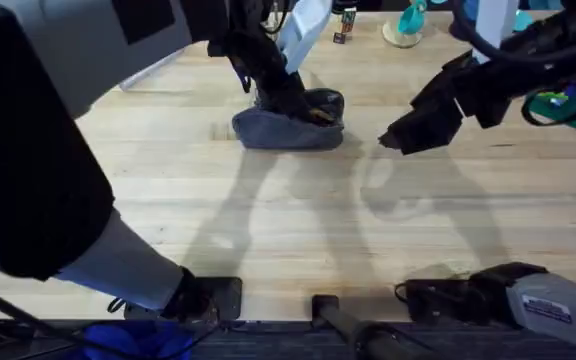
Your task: Unzip the bag, pick up the pens from the table one at a time and place them inside, then zip the bag closed.
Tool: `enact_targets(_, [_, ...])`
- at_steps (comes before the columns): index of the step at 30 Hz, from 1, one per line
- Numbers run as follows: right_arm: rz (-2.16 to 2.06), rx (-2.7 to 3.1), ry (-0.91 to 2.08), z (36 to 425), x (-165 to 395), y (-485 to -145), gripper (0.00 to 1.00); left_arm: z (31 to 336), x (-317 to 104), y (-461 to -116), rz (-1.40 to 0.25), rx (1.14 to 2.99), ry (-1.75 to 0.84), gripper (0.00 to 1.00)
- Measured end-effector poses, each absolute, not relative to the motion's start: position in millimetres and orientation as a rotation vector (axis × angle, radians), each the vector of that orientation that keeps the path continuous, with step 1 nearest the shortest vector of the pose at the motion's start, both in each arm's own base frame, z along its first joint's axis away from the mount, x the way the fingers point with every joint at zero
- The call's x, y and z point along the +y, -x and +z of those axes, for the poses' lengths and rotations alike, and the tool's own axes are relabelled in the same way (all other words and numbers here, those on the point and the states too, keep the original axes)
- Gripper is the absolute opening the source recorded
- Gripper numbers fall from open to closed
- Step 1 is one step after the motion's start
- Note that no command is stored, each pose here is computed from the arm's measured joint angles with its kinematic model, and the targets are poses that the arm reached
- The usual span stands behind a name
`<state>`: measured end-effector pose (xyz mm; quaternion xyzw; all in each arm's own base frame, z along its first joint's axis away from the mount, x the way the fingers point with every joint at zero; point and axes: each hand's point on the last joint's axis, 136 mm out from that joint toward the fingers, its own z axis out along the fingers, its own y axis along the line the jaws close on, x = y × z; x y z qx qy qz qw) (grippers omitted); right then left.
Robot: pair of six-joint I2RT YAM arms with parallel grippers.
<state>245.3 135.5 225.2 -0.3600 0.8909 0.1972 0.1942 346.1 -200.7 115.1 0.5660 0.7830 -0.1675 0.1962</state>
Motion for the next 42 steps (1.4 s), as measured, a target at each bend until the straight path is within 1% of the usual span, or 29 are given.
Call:
enact_targets(8, [0.553,2.498,1.009,225.2,135.5,-245.3,0.998,114.5,-201.1,-345.1,-0.462,2.195,-1.592,0.04])
enact_targets(9, [0.553,2.498,1.009,225.2,135.5,-245.3,0.997,114.5,-201.3,-345.0,-0.463,2.195,-1.593,0.054])
enact_targets(10, [0.554,2.498,1.009,225.2,135.6,-245.3,0.997,114.5,-201.3,-345.0,-0.463,2.195,-1.593,0.091])
enact_targets(13, [0.554,2.498,1.009,225.2,135.6,-245.3,0.997,114.5,-201.4,-344.9,-0.463,2.195,-1.593,0.32])
enact_targets(14, [0.553,2.498,1.009,225.2,135.5,-245.3,0.997,114.6,-201.6,-344.8,-0.463,2.191,-1.597,0.479])
enact_targets(15, [0.554,2.498,1.009,225.2,135.6,-245.3,0.997,114.5,-202.1,-344.6,-0.463,2.189,-1.6,0.606])
enact_targets(17, [0.553,2.498,1.009,225.2,135.5,-245.3,0.997,114.6,-202.2,-344.4,-0.463,2.188,-1.601,0.826])
enact_targets(18, [0.554,2.498,1.009,225.2,135.6,-245.3,0.997,114.5,-202.7,-344.1,-0.464,2.19,-1.6,0.953])
enact_targets(19, [0.553,2.498,1.01,225.2,135.6,-245.3,0.998,114.5,-202.7,-344.1,-0.464,2.19,-1.601,0.985])
enact_targets(35, [0.554,2.498,1.009,225.2,135.6,-245.3,0.998,115.1,-203.2,-345.0,-0.461,2.185,-1.6,0.995])
enact_targets(38, [0.553,2.498,1.009,225.2,135.5,-245.3,0.997,120.8,-202.3,-350.9,-0.433,2.197,-1.575,0.995])
enact_targets(42, [0.554,2.498,1.009,225.2,135.6,-245.3,0.997,138.3,-201.1,-364.4,-0.376,2.202,-1.524,0.995])
